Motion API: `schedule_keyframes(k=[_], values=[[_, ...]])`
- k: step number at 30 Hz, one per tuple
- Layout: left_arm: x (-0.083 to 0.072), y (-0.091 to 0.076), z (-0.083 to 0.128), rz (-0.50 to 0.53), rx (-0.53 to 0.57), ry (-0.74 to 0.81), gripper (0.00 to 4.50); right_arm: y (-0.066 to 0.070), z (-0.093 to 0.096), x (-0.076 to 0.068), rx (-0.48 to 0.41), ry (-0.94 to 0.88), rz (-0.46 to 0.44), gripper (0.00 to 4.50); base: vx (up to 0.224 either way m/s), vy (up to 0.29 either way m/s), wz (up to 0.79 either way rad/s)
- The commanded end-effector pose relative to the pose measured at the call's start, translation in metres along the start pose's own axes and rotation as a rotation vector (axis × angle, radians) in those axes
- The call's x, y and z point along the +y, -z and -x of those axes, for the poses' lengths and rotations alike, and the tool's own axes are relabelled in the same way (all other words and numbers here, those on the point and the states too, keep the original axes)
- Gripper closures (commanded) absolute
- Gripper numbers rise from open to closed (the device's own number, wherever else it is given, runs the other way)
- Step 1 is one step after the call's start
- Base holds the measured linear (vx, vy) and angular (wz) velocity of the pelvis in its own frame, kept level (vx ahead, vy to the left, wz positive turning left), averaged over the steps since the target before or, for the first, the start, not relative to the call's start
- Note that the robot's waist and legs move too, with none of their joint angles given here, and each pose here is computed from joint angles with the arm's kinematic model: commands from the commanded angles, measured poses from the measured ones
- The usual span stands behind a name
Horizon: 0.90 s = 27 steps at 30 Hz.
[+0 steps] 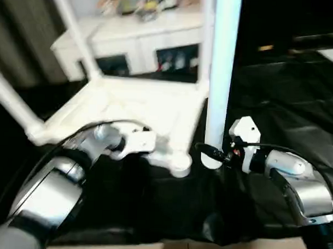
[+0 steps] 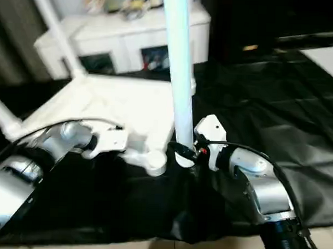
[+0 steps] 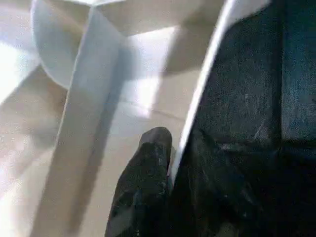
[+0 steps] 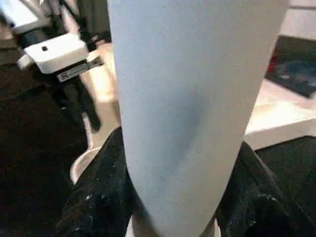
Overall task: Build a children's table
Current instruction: Rotate leg to tighten
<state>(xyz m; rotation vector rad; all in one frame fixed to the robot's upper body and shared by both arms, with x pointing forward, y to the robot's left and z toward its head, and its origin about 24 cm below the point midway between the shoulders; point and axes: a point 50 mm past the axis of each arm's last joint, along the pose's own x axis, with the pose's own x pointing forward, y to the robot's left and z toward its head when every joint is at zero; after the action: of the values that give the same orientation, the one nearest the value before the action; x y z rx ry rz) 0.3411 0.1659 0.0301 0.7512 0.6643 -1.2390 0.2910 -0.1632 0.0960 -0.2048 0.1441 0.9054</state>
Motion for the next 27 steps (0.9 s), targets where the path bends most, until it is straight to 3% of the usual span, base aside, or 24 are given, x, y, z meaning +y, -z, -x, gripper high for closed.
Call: schedule_keyframes(k=[1,5,6,10,12,14,19,24,26,27], values=[[-0.036,0.04,-0.021,0.26,0.02,0.087,4.06,-0.01,-0.004,-0.001,-0.043,-0.007,0.005,2.64,0.0,0.0,0.0],[-0.032,0.032,-0.016,0.374,-0.106,0.079,4.08,-0.013,-0.007,-0.005,-0.058,0.007,-0.027,2.64,0.0,0.0,0.0],[-0.035,0.026,-0.015,0.434,-0.182,0.082,4.08,-0.014,-0.01,-0.006,-0.074,0.015,-0.067,2.64,0.0,0.0,0.0],[-0.046,0.015,-0.013,0.487,-0.253,0.06,4.1,-0.015,-0.017,-0.007,-0.091,0.043,-0.159,2.64,0.0,0.0,0.0],[-0.059,0.006,-0.014,0.447,-0.263,0.025,4.13,-0.014,-0.025,-0.006,-0.096,0.047,-0.228,2.64,0.0,0.0,0.0],[-0.061,0.006,-0.015,0.426,-0.255,0.011,4.18,-0.014,-0.027,-0.004,-0.093,0.037,-0.231,2.64,0.0,0.0,0.0],[-0.075,-0.01,-0.015,0.165,-0.31,0.019,4.48,-0.011,-0.034,0.002,-0.065,-0.002,-0.222,2.64,0.0,0.0,0.0],[-0.079,-0.016,-0.01,0.066,-0.26,0.0,4.48,-0.013,-0.033,-0.003,-0.053,-0.005,-0.214,2.64,0.0,0.0,0.0],[-0.078,-0.021,-0.007,0.077,-0.28,0.002,4.48,-0.017,-0.033,-0.006,-0.063,-0.009,-0.211,2.64,0.0,0.0,0.0],[-0.077,-0.024,-0.007,0.086,-0.296,0.012,4.22,-0.019,-0.033,-0.007,-0.067,-0.011,-0.209,2.64,0.0,0.0,0.0]])
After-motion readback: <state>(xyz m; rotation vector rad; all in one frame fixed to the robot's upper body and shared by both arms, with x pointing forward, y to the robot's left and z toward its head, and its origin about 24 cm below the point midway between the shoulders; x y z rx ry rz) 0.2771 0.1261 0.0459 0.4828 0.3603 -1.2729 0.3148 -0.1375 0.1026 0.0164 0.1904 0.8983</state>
